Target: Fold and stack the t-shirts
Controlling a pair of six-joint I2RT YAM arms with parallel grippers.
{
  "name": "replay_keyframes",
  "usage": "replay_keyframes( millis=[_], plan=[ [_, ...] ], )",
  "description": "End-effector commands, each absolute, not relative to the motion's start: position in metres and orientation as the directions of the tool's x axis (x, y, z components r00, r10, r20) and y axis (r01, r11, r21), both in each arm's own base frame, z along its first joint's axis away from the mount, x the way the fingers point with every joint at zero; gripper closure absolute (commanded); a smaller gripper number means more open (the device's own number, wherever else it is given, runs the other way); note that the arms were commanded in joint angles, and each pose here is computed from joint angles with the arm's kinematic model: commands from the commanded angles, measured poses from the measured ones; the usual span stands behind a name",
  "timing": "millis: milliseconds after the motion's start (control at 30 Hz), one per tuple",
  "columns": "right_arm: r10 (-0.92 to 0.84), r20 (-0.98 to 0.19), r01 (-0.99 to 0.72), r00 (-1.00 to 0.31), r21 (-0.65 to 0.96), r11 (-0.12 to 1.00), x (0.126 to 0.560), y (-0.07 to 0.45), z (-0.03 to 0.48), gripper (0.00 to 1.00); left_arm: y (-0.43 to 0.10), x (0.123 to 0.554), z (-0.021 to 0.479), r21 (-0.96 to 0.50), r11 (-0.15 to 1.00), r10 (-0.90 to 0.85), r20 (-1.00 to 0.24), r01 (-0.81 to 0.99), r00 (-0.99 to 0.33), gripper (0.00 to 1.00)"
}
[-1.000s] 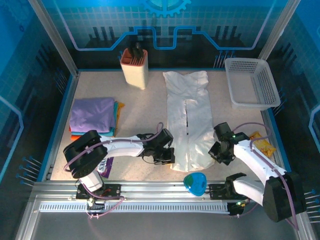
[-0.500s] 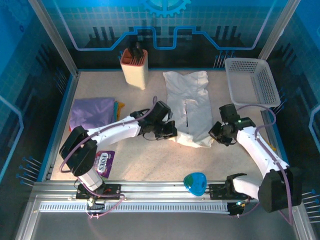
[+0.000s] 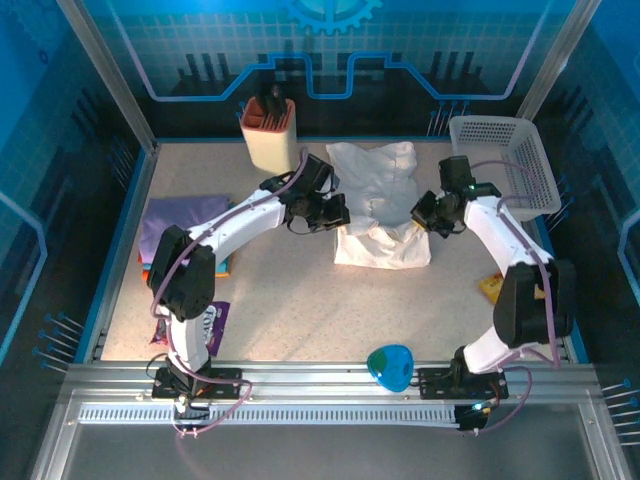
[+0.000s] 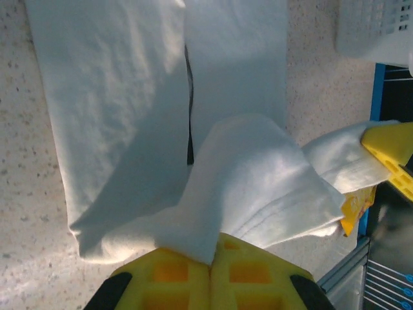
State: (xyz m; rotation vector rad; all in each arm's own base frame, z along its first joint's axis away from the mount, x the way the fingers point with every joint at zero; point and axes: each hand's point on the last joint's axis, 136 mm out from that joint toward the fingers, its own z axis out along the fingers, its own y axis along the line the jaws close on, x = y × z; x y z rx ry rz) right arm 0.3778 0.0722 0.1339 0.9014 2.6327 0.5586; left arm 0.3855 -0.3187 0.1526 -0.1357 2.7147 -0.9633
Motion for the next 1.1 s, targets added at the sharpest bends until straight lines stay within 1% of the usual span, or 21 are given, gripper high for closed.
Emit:
replay_keyframes(
  millis=[0,267,500,633,700,733,767,833,867,933,1000,1067],
  plan=[
    [0.620,-0.156,0.485,-0.769,0.488,0.725,0.402,0.070,0.139,0.95,-0.315,0.398,0.147,-0.620,0.785,-0.158,-0.199,0.000,-0.967,1.00],
    [0.611,-0.155,0.466,-0.777,0.511,0.722,0.439,0.067,0.134,0.94,-0.305,0.431,0.132,-0.634,0.772,-0.200,-0.187,-0.037,-0.962,1.00],
    [0.609,-0.124,0.475,-0.783,0.513,0.715,0.452,0.069,0.119,0.91,-0.302,0.447,0.120,-0.650,0.759,-0.203,-0.175,-0.042,-0.963,0.99],
    [0.620,-0.106,0.496,-0.777,0.503,0.708,0.456,0.065,0.104,0.88,-0.304,0.461,0.110,-0.664,0.747,-0.206,-0.182,-0.034,-0.962,0.91],
    [0.627,-0.104,0.502,-0.772,0.507,0.701,0.461,0.062,0.095,0.84,-0.303,0.473,0.103,-0.673,0.739,-0.211,-0.191,-0.029,-0.958,0.81],
    [0.632,-0.099,0.508,-0.768,0.507,0.696,0.465,0.060,0.090,0.78,-0.302,0.481,0.098,-0.682,0.731,-0.215,-0.191,-0.028,-0.958,0.77],
    [0.633,-0.096,0.504,-0.768,0.519,0.691,0.470,0.058,0.087,0.65,-0.299,0.489,0.093,-0.688,0.724,-0.223,-0.184,-0.037,-0.957,0.71],
    [0.632,-0.095,0.498,-0.769,0.532,0.685,0.478,0.055,0.085,0.42,-0.290,0.504,0.088,-0.699,0.713,-0.237,-0.173,-0.050,-0.956,0.57],
    [0.624,-0.106,0.478,-0.775,0.548,0.687,0.482,0.055,0.087,0.30,-0.282,0.510,0.085,-0.694,0.717,-0.248,-0.164,-0.067,-0.955,0.53],
    [0.610,-0.143,0.448,-0.779,0.553,0.702,0.481,0.053,0.094,0.02,-0.267,0.514,0.091,-0.690,0.720,-0.262,-0.166,-0.078,-0.951,0.52],
    [0.595,-0.180,0.422,-0.784,0.548,0.722,0.472,0.051,0.106,0.00,-0.256,0.509,0.105,-0.684,0.727,-0.262,-0.194,-0.060,-0.945,0.51],
    [0.583,-0.206,0.402,-0.786,0.548,0.734,0.461,0.050,0.114,0.00,-0.249,0.498,0.116,-0.677,0.735,-0.259,-0.223,-0.042,-0.940,0.47]
  ],
)
